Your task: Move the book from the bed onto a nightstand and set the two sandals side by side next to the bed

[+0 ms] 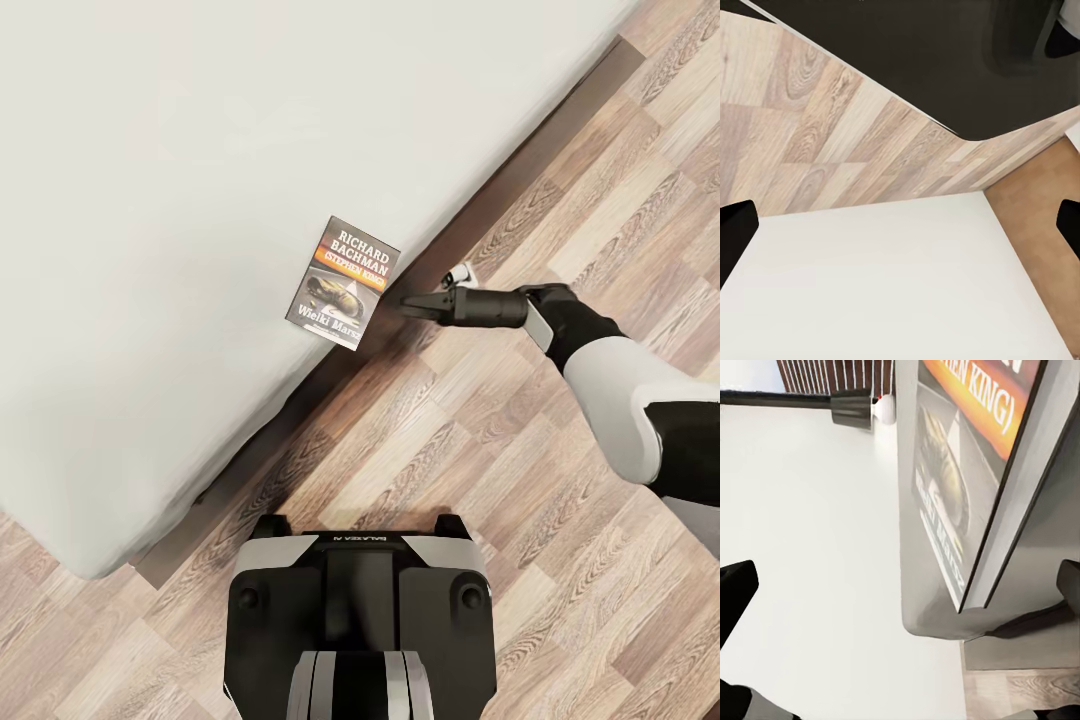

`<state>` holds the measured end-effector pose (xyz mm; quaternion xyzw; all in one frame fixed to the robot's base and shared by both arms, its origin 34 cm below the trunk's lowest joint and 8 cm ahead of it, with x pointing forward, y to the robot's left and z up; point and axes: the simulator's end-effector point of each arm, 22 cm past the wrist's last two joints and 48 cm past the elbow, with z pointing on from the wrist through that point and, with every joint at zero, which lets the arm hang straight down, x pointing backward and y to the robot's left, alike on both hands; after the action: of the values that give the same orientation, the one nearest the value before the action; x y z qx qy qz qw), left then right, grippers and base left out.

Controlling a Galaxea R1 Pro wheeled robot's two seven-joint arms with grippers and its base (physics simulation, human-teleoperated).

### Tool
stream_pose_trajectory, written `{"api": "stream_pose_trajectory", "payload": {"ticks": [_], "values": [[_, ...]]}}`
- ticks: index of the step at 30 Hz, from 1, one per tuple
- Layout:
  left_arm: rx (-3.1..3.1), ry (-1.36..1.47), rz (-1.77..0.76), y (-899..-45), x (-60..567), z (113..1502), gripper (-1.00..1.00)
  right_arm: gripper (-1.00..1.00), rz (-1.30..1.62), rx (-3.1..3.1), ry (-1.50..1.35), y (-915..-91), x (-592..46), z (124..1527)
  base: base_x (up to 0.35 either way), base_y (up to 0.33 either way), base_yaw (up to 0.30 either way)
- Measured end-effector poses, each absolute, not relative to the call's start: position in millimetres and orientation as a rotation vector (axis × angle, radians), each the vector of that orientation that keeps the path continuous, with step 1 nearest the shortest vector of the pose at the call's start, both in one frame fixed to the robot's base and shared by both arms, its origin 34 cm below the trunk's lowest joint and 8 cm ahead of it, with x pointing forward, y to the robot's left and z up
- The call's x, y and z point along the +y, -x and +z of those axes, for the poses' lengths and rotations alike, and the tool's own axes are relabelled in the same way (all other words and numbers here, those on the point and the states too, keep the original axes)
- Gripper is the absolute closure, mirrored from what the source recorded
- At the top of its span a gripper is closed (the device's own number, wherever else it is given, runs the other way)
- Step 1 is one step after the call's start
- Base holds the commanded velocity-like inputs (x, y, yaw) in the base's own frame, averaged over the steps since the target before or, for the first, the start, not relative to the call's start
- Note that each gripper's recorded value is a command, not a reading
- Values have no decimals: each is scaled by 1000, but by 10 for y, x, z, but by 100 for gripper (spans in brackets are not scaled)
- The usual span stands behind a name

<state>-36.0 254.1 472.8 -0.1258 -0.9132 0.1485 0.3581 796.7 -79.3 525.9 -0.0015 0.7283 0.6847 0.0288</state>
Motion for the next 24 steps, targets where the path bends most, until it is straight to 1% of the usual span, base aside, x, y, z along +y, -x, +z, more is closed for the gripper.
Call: {"api": "stream_pose_trajectory", "payload": {"ticks": [24], "values": [[-2358,323,382,356,2541,4711,-100,-100,2136,2238,5,-7940,-696,5259,0,0,0]]}}
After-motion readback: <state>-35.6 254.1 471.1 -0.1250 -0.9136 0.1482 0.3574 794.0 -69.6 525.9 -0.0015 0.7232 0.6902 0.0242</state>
